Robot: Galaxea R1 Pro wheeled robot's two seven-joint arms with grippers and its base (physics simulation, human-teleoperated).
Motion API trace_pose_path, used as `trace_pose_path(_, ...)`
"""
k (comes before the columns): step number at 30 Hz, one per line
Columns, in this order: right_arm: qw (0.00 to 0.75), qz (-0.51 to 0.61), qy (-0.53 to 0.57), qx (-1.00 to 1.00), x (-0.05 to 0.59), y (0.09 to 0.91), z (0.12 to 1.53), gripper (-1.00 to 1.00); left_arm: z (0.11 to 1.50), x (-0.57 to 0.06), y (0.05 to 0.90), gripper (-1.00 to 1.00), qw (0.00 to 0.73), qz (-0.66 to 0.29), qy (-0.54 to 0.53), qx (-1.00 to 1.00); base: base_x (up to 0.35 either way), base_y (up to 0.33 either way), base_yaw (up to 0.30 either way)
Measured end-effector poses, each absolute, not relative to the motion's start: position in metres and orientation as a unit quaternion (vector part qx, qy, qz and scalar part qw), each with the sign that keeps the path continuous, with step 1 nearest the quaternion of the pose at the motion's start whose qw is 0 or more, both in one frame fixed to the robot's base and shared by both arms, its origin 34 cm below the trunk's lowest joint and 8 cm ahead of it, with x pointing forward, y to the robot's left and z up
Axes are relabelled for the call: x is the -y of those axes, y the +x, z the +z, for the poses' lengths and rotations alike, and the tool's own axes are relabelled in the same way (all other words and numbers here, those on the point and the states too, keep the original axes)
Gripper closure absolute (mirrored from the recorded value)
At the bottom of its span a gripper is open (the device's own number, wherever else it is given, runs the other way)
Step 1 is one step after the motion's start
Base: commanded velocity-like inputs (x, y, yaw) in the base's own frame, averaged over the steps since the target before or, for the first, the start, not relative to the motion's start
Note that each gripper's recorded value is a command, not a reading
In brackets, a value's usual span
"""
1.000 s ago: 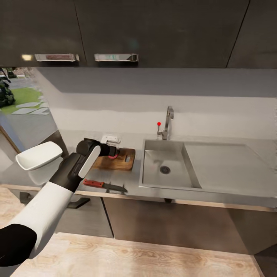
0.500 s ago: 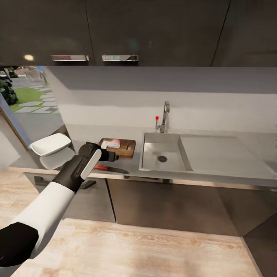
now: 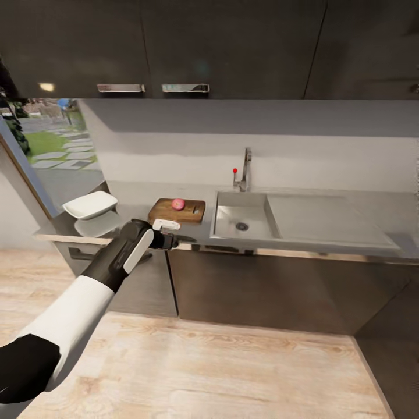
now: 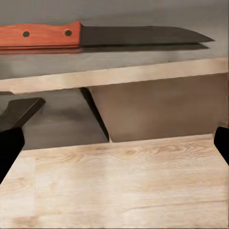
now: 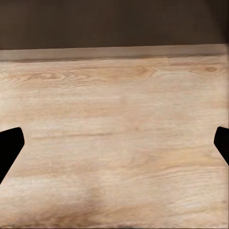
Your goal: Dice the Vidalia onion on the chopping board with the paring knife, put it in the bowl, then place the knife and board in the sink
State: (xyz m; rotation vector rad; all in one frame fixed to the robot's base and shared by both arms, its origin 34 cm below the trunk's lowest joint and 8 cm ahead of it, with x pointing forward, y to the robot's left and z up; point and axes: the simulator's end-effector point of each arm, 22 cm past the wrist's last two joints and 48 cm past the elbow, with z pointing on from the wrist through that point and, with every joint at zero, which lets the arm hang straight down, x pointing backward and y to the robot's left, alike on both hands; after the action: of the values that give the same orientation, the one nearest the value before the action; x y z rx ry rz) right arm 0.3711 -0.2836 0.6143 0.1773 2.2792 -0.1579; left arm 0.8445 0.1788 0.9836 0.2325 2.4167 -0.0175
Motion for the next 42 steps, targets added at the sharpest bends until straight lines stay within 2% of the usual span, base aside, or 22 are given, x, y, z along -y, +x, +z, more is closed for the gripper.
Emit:
trace_pose_path(8, 0.412, -0.063, 0.071, -0.906, 0.284, 0.371, 0.614, -1.00, 0.936, -0.191, 0.844, -1.00, 0.331, -0.005, 0.064, -0.942, -0.326, 0.000, 0.000)
trace_pose_path(19, 0.416, -0.063, 0.071, -0.904, 0.284, 0.372, 0.616, -1.00, 0.782, -0.208, 0.795, -1.00, 0.332, -0.018, 0.004, -0.943, -0.028, 0.000, 0.000)
trace_pose_path(31, 0.418, -0.065, 0.070, -0.903, 0.287, 0.374, 0.617, -1.00, 0.712, -0.228, 0.724, -1.00, 0.318, -0.011, -0.003, -0.948, 0.000, 0.000, 0.000)
trace_pose_path(42, 0.462, -0.068, 0.070, -0.882, 0.294, 0.418, 0.635, -1.00, 0.705, -0.241, 0.681, -1.00, 0.477, 0.000, -0.011, -0.879, 0.000, 0.000, 0.000)
